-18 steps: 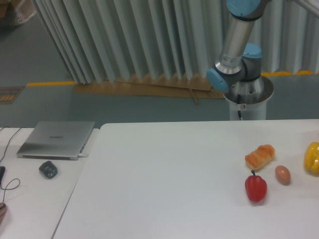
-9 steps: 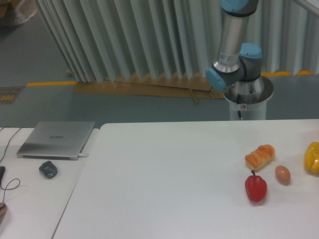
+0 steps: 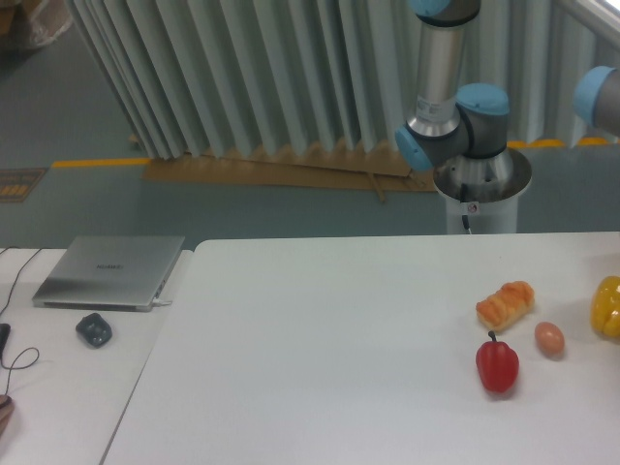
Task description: Place the green pepper in a basket
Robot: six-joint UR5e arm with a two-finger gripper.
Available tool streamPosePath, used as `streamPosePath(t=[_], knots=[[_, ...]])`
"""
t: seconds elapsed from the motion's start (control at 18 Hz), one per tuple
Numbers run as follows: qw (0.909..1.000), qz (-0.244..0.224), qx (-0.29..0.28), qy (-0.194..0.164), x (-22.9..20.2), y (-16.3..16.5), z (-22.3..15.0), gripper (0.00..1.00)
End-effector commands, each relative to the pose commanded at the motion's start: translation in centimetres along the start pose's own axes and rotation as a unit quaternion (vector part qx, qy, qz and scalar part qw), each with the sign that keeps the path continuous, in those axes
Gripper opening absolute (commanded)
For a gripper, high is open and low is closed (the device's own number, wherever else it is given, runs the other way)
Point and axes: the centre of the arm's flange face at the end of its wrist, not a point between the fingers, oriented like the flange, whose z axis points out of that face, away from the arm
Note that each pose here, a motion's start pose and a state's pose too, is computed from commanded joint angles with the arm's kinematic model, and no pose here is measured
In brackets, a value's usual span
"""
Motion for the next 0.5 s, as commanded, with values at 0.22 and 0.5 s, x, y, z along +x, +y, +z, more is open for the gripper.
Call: streamPosePath(t=[0.22, 0.5], knots=[[0.9999, 0.014, 0.003, -0.001, 0.0, -2.0, 0.0, 1.00], [1.0000, 0.007, 0.003, 0.000, 0.0, -2.6, 0.0, 1.00]])
